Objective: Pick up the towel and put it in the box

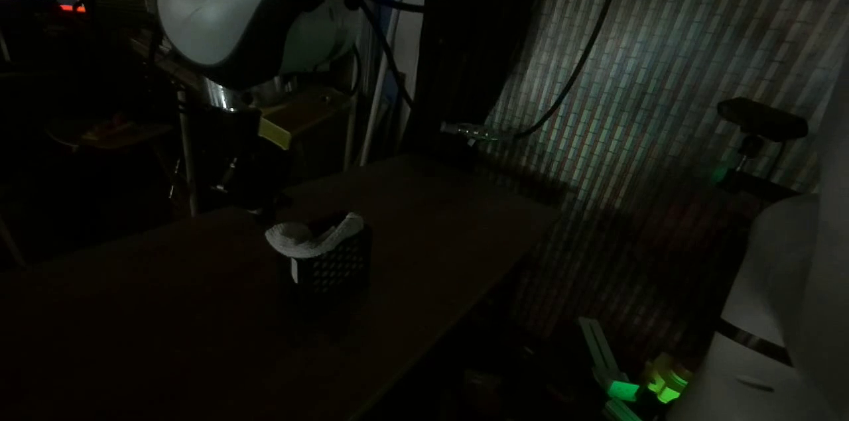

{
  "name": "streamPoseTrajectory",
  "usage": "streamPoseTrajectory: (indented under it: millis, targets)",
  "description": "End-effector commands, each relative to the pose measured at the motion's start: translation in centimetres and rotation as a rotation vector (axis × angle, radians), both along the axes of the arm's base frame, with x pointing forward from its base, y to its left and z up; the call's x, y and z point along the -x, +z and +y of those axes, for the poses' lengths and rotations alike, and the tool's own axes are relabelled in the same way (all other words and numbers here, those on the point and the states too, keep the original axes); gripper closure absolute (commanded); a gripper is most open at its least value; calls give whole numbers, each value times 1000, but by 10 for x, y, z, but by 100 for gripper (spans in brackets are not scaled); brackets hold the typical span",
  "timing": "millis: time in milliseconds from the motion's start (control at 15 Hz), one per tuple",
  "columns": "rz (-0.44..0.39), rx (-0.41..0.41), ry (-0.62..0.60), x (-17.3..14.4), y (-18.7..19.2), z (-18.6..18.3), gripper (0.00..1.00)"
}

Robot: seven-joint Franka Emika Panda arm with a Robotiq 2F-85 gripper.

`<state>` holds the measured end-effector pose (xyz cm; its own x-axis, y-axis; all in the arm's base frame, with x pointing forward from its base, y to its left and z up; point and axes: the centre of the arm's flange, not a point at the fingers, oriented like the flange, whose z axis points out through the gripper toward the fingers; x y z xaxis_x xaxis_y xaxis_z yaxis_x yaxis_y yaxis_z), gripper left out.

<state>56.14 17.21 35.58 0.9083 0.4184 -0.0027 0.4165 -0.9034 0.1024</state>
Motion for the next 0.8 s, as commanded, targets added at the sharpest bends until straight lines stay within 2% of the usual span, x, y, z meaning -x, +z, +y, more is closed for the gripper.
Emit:
streamPoseTrajectory:
  millis: [0, 333, 400, 467, 533, 600, 733]
  targets:
    - [15, 25, 26, -16, -7, 15, 86]
    - [43, 66, 102, -26, -26, 12, 87]
    - [44, 71, 116, -30, -28, 9, 77]
    - [46, 73, 128, -33, -29, 7, 62]
    - [46, 77, 139, -36, -30, 5, 61]
    - [47, 80, 151, -40, -30, 3, 56]
    - [47, 81, 172, -45, -30, -1, 41]
